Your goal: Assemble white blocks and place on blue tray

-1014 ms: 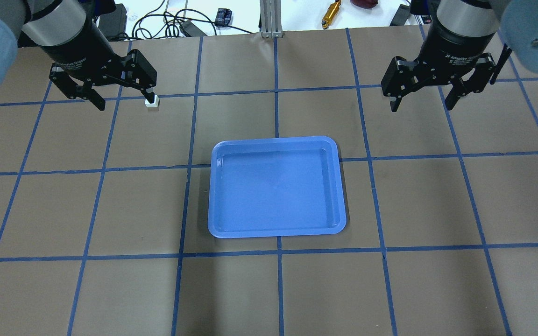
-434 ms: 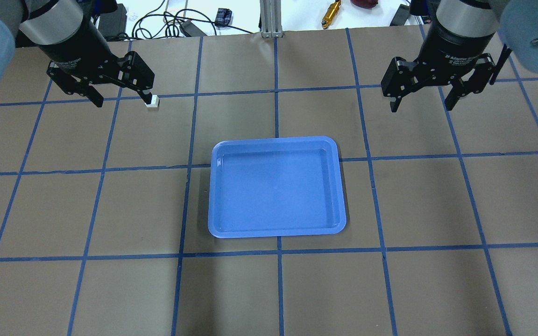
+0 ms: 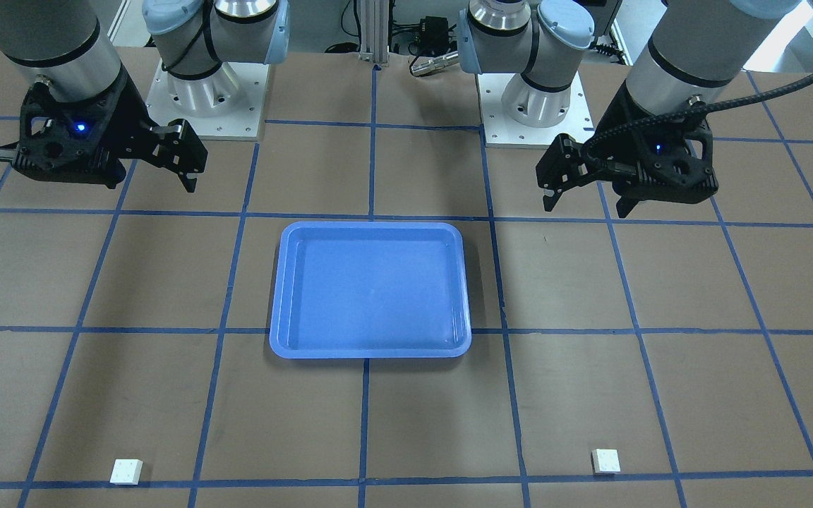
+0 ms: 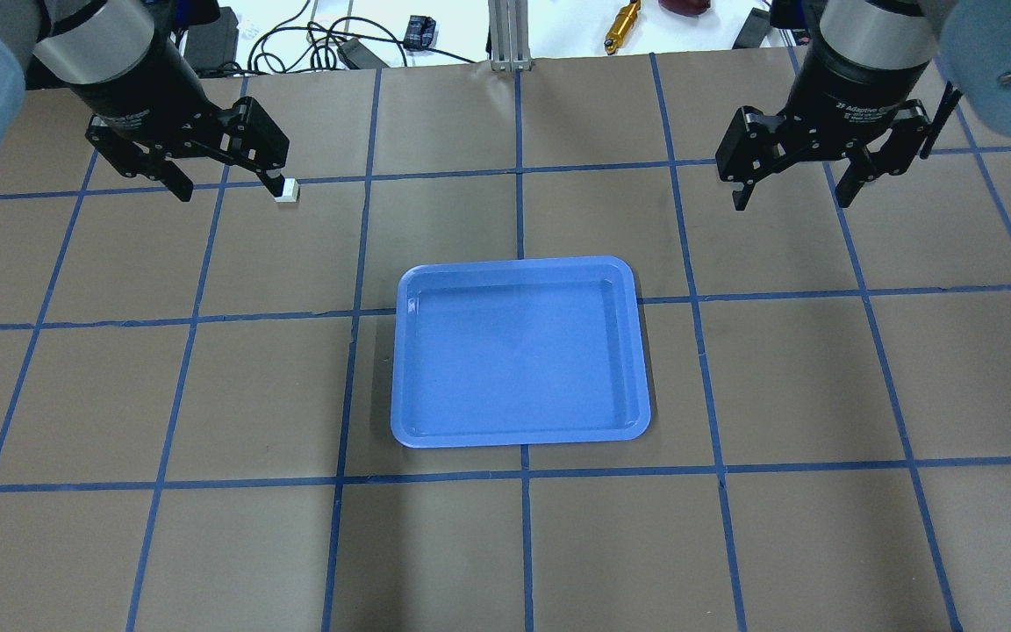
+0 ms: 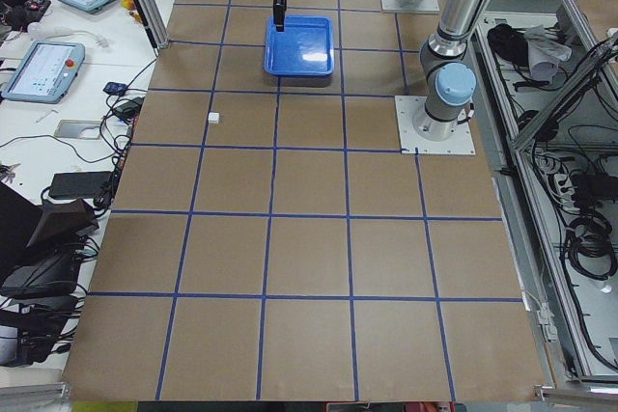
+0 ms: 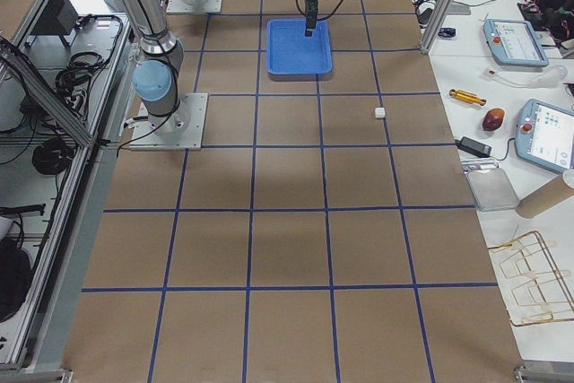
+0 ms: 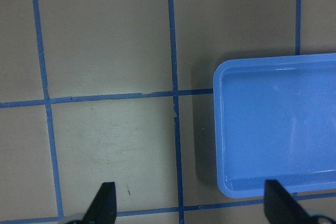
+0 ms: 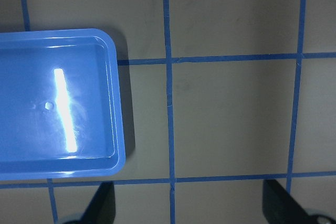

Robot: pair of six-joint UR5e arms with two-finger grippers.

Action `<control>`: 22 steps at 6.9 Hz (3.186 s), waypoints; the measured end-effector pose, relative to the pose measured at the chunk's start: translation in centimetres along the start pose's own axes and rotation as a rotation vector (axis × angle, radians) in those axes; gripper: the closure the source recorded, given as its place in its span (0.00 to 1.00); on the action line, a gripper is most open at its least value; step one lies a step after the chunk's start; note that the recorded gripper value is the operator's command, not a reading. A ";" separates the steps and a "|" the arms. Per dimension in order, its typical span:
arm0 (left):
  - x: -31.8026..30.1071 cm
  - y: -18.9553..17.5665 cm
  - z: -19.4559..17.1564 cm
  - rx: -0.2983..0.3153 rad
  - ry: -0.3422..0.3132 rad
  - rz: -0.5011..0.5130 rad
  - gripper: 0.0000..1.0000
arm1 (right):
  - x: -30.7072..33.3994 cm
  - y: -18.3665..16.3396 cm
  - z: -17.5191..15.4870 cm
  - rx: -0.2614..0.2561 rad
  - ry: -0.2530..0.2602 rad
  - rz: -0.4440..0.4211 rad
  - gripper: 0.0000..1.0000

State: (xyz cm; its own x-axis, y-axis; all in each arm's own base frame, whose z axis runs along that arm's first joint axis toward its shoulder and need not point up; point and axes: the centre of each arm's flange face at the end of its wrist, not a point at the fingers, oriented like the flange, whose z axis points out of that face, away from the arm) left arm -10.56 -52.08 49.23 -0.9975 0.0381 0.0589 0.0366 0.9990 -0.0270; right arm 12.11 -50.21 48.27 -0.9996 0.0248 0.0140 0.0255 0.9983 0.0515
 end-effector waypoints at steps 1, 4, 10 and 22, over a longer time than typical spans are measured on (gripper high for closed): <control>-0.1 0.0 -0.2 0.003 0.000 -0.001 0.00 | 0.0 -0.1 0.1 -0.001 -0.001 -0.002 0.00; -0.7 -2.6 -0.9 0.017 0.007 0.041 0.00 | 0.0 -0.2 0.2 -0.002 -0.002 -0.009 0.00; -13.3 -18.2 13.0 0.004 0.051 0.416 0.00 | 0.2 -0.9 0.2 0.005 -0.001 -0.175 0.00; -20.7 -19.1 25.2 0.202 0.042 1.155 0.00 | 12.4 -17.8 11.4 0.171 0.008 -1.080 0.00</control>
State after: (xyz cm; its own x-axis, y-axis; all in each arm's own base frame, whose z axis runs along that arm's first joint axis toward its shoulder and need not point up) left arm 7.89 -72.55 23.40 -0.3751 0.9242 -0.0714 0.9050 0.3484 -0.2441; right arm -0.92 -67.12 36.16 -0.4940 -0.8679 0.0515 -0.8674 0.4879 -0.0984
